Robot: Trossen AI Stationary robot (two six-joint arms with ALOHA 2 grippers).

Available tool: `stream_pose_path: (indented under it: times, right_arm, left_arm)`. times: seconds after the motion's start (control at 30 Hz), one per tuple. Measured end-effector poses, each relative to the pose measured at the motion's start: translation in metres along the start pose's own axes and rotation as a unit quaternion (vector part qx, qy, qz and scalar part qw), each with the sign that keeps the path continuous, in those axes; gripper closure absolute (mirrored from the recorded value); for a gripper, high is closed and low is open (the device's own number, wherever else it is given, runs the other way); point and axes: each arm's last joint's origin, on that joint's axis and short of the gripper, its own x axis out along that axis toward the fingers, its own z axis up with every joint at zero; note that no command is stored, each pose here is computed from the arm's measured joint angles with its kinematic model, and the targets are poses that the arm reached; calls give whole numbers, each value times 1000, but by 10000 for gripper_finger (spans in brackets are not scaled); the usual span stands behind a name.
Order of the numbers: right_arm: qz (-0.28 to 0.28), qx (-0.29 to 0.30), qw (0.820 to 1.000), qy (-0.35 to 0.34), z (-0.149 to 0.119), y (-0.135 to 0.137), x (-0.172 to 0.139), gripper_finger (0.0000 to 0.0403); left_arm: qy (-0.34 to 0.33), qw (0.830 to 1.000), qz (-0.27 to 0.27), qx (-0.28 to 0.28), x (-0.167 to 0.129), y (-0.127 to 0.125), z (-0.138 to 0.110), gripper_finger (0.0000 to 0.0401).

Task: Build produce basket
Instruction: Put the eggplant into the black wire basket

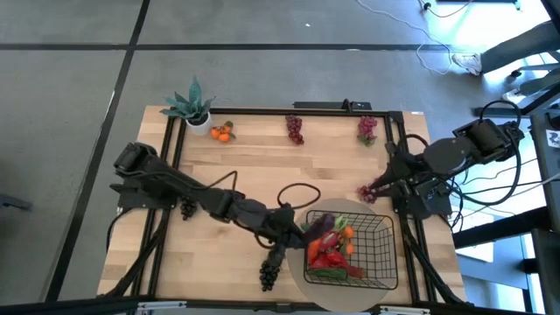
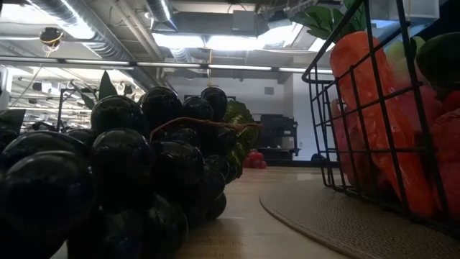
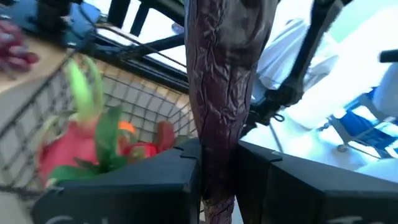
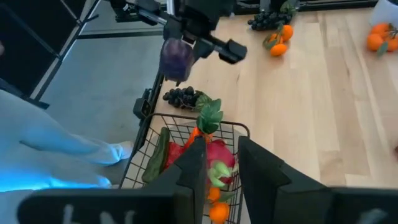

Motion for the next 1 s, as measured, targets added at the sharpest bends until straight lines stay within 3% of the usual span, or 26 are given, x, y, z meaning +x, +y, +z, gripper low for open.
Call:
stream_pose_path:
  times: [0.27, 0.67, 1.0]
  right_arm:
    - [16, -2, 1000, 8, -1, 1, 0, 324]
    - [16, -28, 999, 13, -2, 1, 0, 324]
    - [15, -27, 999, 14, -2, 1, 1, 324]
  left_arm:
    - [-21, 999, -45, -16, 29, 19, -17, 361]
    - [23, 996, -61, -55, 53, 41, -51, 361]
    - [29, 996, -65, -55, 54, 41, -52, 361]
